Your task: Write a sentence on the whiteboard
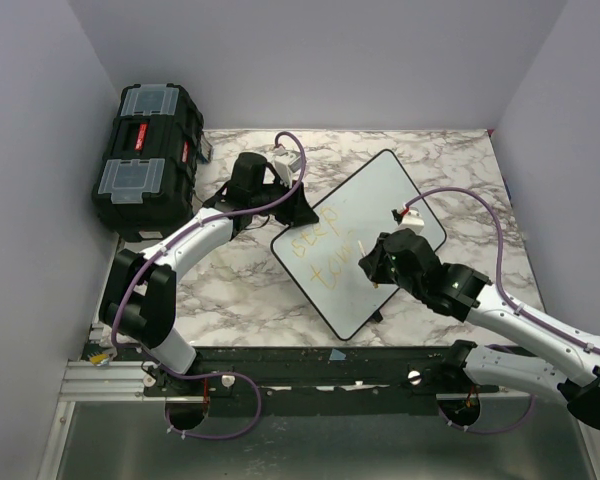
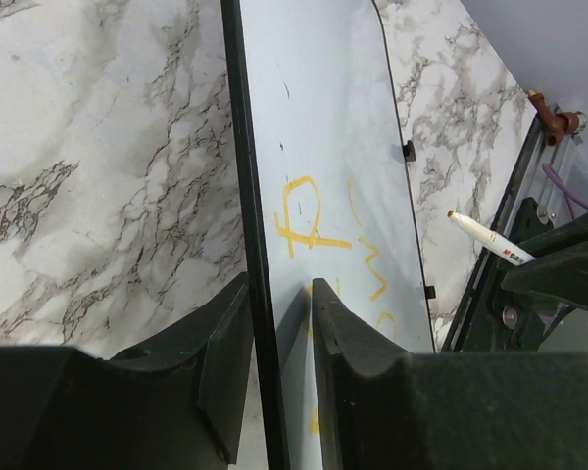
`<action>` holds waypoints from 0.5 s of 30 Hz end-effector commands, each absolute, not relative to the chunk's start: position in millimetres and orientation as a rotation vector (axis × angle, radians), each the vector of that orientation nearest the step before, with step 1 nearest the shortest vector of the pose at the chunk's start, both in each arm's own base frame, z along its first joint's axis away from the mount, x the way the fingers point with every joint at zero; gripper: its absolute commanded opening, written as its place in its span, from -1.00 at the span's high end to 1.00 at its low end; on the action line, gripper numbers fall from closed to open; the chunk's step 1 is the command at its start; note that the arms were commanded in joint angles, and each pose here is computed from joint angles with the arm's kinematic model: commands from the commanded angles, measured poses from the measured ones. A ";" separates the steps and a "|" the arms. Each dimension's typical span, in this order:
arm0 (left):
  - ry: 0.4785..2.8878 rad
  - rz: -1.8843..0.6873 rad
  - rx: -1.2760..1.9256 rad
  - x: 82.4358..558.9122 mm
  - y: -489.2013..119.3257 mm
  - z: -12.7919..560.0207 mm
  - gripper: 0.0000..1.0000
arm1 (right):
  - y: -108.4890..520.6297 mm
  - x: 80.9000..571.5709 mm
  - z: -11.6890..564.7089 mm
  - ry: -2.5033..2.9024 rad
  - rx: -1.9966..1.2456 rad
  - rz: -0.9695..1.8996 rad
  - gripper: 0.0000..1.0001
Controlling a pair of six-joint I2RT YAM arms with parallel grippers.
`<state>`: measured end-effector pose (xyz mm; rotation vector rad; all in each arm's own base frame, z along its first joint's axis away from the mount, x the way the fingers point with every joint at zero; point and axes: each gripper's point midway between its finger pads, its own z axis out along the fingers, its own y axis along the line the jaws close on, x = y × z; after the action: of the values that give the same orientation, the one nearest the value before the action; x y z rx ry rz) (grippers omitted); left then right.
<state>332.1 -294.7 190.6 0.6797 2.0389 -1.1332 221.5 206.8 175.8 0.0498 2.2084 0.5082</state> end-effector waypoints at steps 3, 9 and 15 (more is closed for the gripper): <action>2.025 -1.102 0.701 335.2 -295.8 188.4 0.30 | 204.7 224.6 174.5 2.204 0.071 0.488 0.99; 2.018 -1.098 0.703 336.2 -295.5 193.1 0.19 | 205.2 224.9 173.6 2.204 0.069 0.489 0.99; 2.012 -1.097 0.700 336.7 -295.5 196.5 0.11 | 205.9 224.6 173.0 2.205 0.066 0.493 0.99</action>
<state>332.7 -294.0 188.5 0.6883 2.0401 -1.1167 222.1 207.6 174.5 0.0490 2.2112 0.5055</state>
